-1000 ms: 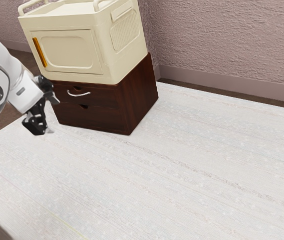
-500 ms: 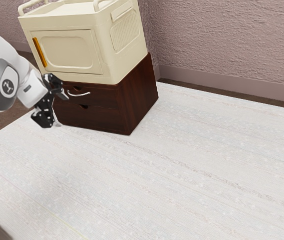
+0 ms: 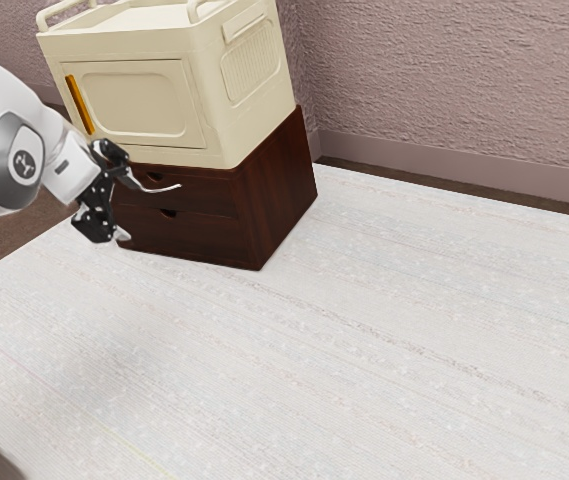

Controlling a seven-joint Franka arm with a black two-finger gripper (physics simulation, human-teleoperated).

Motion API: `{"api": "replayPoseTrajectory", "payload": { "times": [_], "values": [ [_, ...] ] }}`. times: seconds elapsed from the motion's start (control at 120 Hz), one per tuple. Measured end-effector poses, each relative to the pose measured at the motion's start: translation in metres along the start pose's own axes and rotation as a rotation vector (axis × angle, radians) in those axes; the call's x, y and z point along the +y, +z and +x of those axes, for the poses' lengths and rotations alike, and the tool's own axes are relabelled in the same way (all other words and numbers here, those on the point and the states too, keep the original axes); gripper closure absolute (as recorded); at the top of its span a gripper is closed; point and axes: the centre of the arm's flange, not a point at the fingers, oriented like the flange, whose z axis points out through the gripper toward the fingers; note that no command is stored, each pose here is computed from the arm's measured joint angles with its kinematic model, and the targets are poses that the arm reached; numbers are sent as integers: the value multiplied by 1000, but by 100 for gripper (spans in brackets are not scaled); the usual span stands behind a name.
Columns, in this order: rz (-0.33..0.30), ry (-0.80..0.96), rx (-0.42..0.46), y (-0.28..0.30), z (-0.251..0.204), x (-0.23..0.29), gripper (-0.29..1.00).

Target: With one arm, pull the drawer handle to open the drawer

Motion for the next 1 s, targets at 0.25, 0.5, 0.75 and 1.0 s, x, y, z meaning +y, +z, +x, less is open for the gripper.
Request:
{"api": "replayPoseTrajectory", "payload": {
  "times": [0.25, 0.5, 0.75, 1.0],
  "values": [
    [-9, -4, -9, 10, -9, -1, 0],
    [-7, 4, -6, 16, -11, -7, 0],
    [3, 8, 26, 26, -10, -26, 0],
    [-13, 1, 41, 49, -21, -36, 0]
  ]
}}
